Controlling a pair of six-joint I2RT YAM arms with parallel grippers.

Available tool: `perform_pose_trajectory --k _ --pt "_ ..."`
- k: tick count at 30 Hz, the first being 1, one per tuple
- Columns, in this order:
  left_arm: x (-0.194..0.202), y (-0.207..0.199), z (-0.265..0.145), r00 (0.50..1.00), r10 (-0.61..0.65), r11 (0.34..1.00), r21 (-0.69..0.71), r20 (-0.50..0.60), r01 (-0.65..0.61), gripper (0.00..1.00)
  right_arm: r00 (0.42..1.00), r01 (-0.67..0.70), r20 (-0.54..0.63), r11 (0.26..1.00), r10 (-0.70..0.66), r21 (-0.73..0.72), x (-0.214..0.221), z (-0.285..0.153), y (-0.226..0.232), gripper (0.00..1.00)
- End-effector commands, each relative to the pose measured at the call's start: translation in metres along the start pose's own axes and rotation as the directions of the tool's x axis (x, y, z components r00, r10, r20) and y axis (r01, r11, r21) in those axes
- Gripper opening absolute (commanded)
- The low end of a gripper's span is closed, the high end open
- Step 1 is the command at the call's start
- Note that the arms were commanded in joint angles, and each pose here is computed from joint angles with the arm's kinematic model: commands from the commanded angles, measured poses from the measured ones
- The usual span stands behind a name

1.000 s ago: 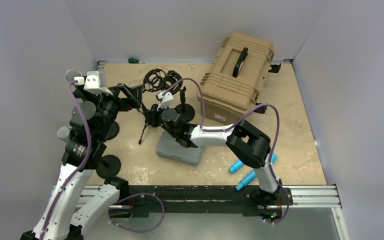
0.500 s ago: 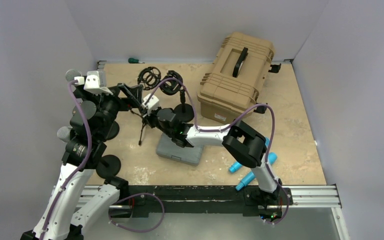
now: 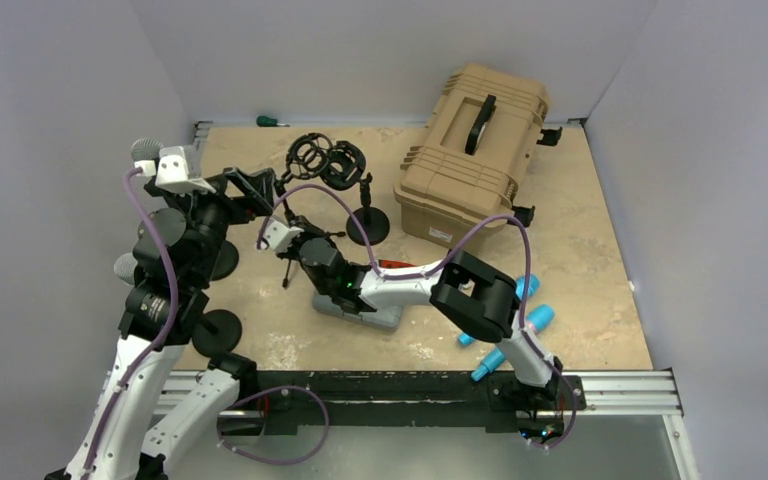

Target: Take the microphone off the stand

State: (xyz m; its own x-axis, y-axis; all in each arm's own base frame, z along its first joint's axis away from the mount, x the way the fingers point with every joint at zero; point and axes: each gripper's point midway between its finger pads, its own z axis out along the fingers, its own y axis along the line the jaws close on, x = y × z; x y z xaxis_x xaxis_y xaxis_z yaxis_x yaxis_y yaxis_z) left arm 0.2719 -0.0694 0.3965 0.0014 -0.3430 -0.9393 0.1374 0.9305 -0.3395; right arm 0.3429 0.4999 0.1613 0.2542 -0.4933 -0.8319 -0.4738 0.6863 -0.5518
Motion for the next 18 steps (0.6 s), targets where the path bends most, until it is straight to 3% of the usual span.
perform_pose_trajectory --k 1,7,10,13,18 --pt "-0.019 0.009 -0.006 0.998 0.005 0.999 -0.047 0.068 -0.002 0.87 1.0 0.011 -0.023 0.999 -0.01 0.036 -0.001 0.0 -0.015 0.09" --pt "-0.019 0.009 -0.006 0.998 0.006 0.999 -0.049 0.068 -0.002 0.87 0.976 -0.217 0.012 0.976 0.217 -0.028 -0.021 -0.012 -0.012 0.44" --pt "-0.019 0.008 -0.006 0.998 0.004 0.999 -0.045 0.066 -0.001 0.87 0.932 -0.362 0.007 0.931 0.362 -0.048 -0.025 -0.021 -0.017 0.54" --pt "-0.019 0.006 -0.006 0.998 0.0 0.999 -0.036 0.066 0.003 0.87 0.828 -0.559 -0.018 0.823 0.56 -0.105 -0.026 -0.028 -0.022 0.58" --pt "-0.019 0.004 -0.006 0.998 -0.004 1.0 -0.024 0.063 0.006 0.87 0.594 -0.79 -0.11 0.553 0.797 -0.265 -0.036 -0.032 -0.028 0.59"
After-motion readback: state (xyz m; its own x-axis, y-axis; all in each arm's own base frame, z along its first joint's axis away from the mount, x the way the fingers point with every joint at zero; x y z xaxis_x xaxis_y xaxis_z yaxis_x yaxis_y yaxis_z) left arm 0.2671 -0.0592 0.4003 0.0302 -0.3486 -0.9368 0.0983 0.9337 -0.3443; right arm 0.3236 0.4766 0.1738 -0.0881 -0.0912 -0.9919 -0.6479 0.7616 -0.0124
